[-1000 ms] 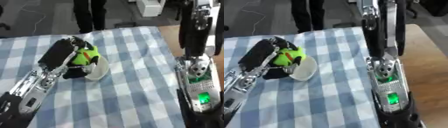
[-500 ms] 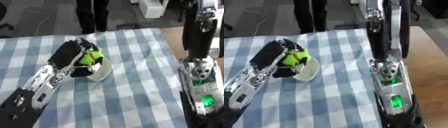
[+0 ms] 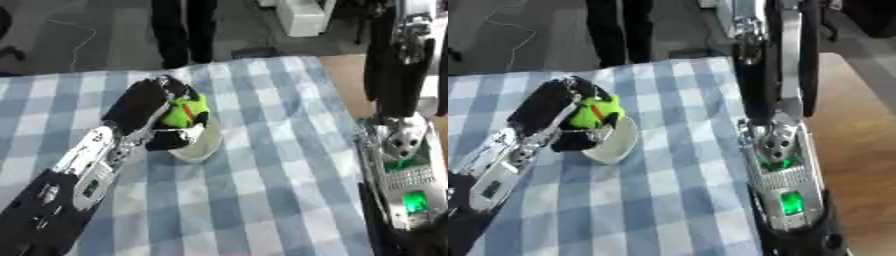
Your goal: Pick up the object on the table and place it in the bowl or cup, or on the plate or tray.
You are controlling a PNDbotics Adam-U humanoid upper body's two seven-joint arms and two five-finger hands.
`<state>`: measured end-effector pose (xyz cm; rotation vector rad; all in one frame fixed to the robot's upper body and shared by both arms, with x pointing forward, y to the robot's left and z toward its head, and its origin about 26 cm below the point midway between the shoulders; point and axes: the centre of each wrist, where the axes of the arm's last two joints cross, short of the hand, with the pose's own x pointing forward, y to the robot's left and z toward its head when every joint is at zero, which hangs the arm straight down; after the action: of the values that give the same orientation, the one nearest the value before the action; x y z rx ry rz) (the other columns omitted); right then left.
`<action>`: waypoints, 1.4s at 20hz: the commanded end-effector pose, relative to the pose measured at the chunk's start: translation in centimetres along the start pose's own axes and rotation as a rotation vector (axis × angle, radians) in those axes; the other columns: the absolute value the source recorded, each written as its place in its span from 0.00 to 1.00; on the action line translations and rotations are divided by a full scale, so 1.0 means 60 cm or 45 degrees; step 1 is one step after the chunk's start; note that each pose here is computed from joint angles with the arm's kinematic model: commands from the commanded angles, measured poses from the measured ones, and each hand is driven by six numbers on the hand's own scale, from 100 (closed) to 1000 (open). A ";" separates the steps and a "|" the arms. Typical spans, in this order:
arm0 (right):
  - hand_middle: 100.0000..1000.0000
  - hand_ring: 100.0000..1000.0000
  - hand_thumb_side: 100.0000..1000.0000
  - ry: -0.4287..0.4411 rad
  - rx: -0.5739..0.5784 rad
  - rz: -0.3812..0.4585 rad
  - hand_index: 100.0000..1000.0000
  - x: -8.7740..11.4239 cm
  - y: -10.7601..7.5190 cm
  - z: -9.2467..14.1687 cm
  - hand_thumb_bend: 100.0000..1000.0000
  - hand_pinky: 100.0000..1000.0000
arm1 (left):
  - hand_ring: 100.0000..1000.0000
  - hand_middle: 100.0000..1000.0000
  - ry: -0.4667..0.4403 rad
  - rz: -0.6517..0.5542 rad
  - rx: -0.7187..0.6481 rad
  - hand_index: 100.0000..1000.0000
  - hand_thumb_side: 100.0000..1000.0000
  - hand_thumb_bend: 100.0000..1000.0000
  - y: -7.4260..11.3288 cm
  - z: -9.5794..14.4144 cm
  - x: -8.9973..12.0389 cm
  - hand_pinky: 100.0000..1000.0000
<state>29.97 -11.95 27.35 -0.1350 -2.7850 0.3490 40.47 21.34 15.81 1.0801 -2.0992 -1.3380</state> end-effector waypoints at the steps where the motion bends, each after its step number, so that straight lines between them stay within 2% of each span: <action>1: 0.54 0.40 0.92 -0.038 -0.007 -0.017 0.61 0.010 0.000 -0.008 0.00 0.50 | 0.00 0.00 -0.013 -0.028 0.026 0.00 0.62 0.00 0.009 -0.013 -0.004 0.00; 6: 0.54 0.40 0.92 -0.039 -0.005 -0.020 0.61 0.010 0.001 -0.009 0.00 0.50 | 0.00 0.00 -0.033 -0.042 -0.003 0.09 0.52 0.00 0.003 -0.013 -0.004 0.00; 7: 0.54 0.40 0.92 -0.040 -0.005 -0.021 0.61 0.010 0.001 -0.009 0.00 0.50 | 0.01 0.03 -0.033 -0.047 -0.015 0.14 0.49 0.00 0.000 -0.012 -0.005 0.00; 8: 0.54 0.40 0.92 -0.041 -0.005 -0.021 0.61 0.010 0.001 -0.009 0.00 0.50 | 0.02 0.04 -0.032 -0.051 -0.025 0.15 0.46 0.00 -0.001 -0.012 -0.006 0.00; 9: 0.54 0.40 0.92 -0.041 -0.005 -0.022 0.61 0.010 0.002 -0.009 0.00 0.50 | 0.07 0.07 -0.032 -0.055 -0.033 0.17 0.46 0.00 -0.003 -0.011 -0.006 0.00; 10: 0.54 0.40 0.92 -0.041 -0.005 -0.022 0.61 0.010 0.002 -0.009 0.00 0.50 | 0.14 0.15 -0.034 -0.059 -0.040 0.23 0.44 0.00 -0.004 -0.010 -0.007 0.00; 12: 0.54 0.40 0.92 -0.042 -0.004 -0.023 0.61 0.010 0.002 -0.009 0.00 0.50 | 0.22 0.26 -0.038 -0.070 -0.056 0.31 0.45 0.00 -0.007 -0.009 -0.008 0.00; 13: 0.54 0.40 0.92 -0.042 -0.004 -0.023 0.61 0.010 0.002 -0.009 0.00 0.50 | 0.27 0.33 -0.040 -0.077 -0.066 0.36 0.52 0.00 -0.008 -0.009 -0.008 0.04; 14: 0.54 0.40 0.92 -0.042 -0.004 -0.023 0.61 0.011 0.002 -0.009 0.00 0.50 | 0.27 0.34 -0.044 -0.084 -0.072 0.37 0.53 0.00 -0.008 -0.009 -0.008 0.05; 15: 0.54 0.40 0.92 -0.042 -0.003 -0.024 0.61 0.011 0.002 -0.009 0.00 0.50 | 0.34 0.43 -0.051 -0.091 -0.076 0.44 0.67 0.00 -0.009 -0.009 -0.008 0.19; 16: 0.54 0.40 0.92 -0.042 -0.003 -0.024 0.61 0.011 0.002 -0.009 0.00 0.50 | 0.33 0.42 -0.058 -0.096 -0.078 0.44 0.65 0.00 -0.009 -0.009 -0.008 0.17; 17: 0.54 0.40 0.92 -0.042 -0.003 -0.024 0.61 0.011 0.002 -0.009 0.00 0.50 | 0.41 0.51 -0.064 -0.101 -0.082 0.51 0.74 0.00 -0.010 -0.009 -0.008 0.32; 18: 0.54 0.40 0.92 -0.042 -0.002 -0.024 0.61 0.011 0.002 -0.009 0.00 0.50 | 0.41 0.51 -0.070 -0.105 -0.087 0.51 0.74 0.00 -0.011 -0.009 -0.008 0.32; 19: 0.54 0.40 0.92 -0.042 -0.002 -0.025 0.61 0.011 0.002 -0.009 0.00 0.50 | 0.46 0.56 -0.076 -0.109 -0.091 0.54 0.78 0.10 -0.011 -0.010 -0.008 0.42; 20: 0.54 0.40 0.92 -0.042 -0.002 -0.025 0.61 0.011 0.002 -0.009 0.00 0.50 | 0.46 0.56 -0.082 -0.111 -0.093 0.54 0.78 0.10 -0.011 -0.010 -0.008 0.42; 21: 0.54 0.40 0.92 -0.042 -0.002 -0.025 0.61 0.011 0.002 -0.009 0.00 0.50 | 0.49 0.60 -0.087 -0.112 -0.094 0.57 0.83 0.18 -0.012 -0.010 -0.008 0.48; 22: 0.54 0.40 0.92 -0.042 -0.002 -0.025 0.61 0.011 0.002 -0.009 0.00 0.50 | 0.49 0.60 -0.092 -0.111 -0.093 0.57 0.83 0.18 -0.012 -0.010 -0.008 0.47; 23: 0.54 0.40 0.92 -0.042 -0.001 -0.025 0.61 0.011 0.002 -0.009 0.00 0.50 | 0.51 0.62 -0.097 -0.109 -0.090 0.58 0.87 0.23 -0.012 -0.011 -0.008 0.51; 28: 0.54 0.40 0.92 -0.043 0.000 -0.026 0.61 0.011 0.002 -0.009 0.00 0.50 | 0.53 0.64 -0.117 -0.101 -0.074 0.59 0.93 0.27 -0.010 -0.013 -0.004 0.54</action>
<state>29.91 -11.80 27.32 -0.1203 -2.7880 0.3577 41.24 21.29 14.29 1.0796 -2.0497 -1.5040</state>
